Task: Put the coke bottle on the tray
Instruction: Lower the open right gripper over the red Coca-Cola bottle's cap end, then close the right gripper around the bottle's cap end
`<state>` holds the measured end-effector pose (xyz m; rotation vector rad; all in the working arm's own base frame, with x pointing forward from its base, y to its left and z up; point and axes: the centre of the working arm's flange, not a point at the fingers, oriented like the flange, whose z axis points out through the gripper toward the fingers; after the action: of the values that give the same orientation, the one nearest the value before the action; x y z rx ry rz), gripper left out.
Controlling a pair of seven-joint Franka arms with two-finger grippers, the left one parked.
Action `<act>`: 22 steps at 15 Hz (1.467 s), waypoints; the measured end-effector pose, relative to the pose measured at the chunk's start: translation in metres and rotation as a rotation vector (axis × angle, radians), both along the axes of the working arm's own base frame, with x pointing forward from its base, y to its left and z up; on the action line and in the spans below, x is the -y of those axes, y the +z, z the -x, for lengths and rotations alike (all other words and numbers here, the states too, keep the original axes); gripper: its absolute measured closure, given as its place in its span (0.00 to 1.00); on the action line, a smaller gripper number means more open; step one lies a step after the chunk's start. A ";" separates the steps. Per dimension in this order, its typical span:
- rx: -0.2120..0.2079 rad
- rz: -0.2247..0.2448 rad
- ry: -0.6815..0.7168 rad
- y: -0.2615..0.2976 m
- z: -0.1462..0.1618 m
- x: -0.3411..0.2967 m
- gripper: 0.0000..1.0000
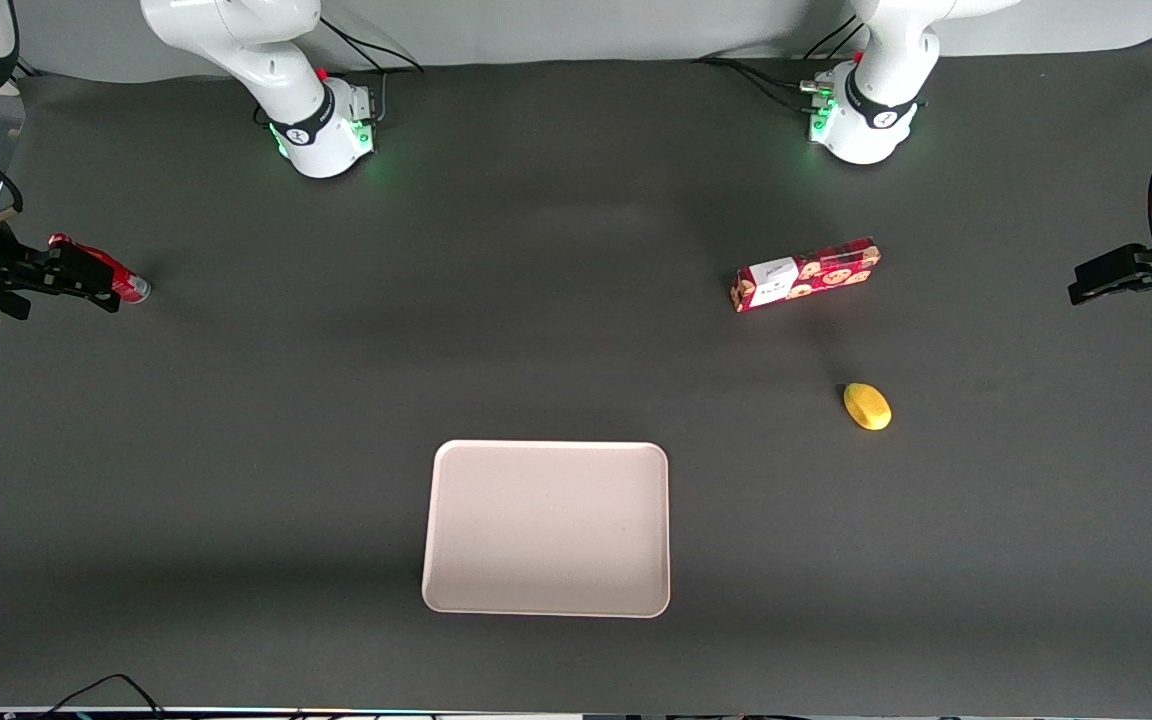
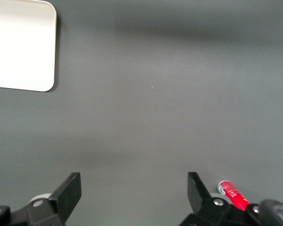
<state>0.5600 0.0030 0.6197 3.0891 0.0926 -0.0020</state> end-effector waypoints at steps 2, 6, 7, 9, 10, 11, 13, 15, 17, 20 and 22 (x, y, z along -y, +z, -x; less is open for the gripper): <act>-0.012 0.001 -0.005 -0.001 -0.002 0.000 0.00; -0.027 0.001 -0.017 0.000 0.000 0.003 0.00; -0.029 0.001 -0.026 0.000 0.000 0.007 0.00; -0.068 0.001 -0.045 -0.005 0.004 0.029 0.00; -0.107 -0.003 -0.031 -0.010 0.008 0.049 0.00; -0.144 -0.012 -0.014 -0.018 0.014 0.077 0.00; -0.195 -0.035 -0.023 -0.042 0.030 0.147 0.00; -0.226 0.003 -0.017 -0.073 0.048 0.204 0.00; -0.220 0.065 0.010 -0.108 0.056 0.223 0.00; -0.179 0.072 0.044 -0.169 0.084 0.243 0.00; -0.168 0.063 0.050 -0.205 0.113 0.262 0.00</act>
<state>0.4468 -0.2588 0.4149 3.0170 0.1724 -0.2573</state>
